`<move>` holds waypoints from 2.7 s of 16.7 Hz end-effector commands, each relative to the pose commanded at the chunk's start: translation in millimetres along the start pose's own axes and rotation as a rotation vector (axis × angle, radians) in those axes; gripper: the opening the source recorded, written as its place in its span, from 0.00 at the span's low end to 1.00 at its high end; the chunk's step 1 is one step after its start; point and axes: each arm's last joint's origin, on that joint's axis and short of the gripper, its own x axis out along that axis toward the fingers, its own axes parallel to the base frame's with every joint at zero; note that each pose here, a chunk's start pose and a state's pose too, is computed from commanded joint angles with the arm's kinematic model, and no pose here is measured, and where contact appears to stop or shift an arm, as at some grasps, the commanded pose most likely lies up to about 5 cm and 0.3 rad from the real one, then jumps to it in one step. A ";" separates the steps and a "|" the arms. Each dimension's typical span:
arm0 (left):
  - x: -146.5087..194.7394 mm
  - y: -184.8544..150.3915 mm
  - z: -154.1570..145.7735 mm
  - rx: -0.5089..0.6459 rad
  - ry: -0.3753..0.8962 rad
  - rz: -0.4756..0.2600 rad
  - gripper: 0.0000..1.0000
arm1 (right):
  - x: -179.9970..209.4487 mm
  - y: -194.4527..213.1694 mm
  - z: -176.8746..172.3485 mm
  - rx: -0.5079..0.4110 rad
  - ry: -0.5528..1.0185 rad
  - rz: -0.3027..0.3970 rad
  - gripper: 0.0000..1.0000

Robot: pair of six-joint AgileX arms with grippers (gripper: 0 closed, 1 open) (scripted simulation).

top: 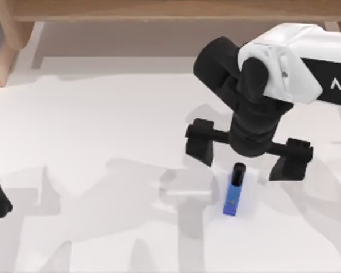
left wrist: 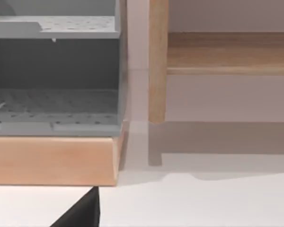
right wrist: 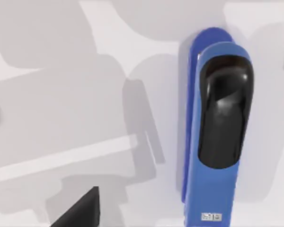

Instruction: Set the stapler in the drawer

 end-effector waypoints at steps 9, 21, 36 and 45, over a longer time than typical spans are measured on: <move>0.0 0.0 0.0 0.000 0.000 0.000 1.00 | 14.1 -0.1 -1.2 0.000 0.007 -0.013 1.00; 0.0 0.0 0.0 0.000 0.000 0.000 1.00 | 69.9 0.6 -1.8 0.001 0.002 -0.006 0.85; 0.0 0.0 0.0 0.000 0.000 0.000 1.00 | 69.9 0.6 -1.8 0.001 0.002 -0.006 0.00; 0.0 0.0 0.0 0.000 0.000 0.000 1.00 | 54.4 0.8 -1.3 -0.003 0.004 -0.013 0.00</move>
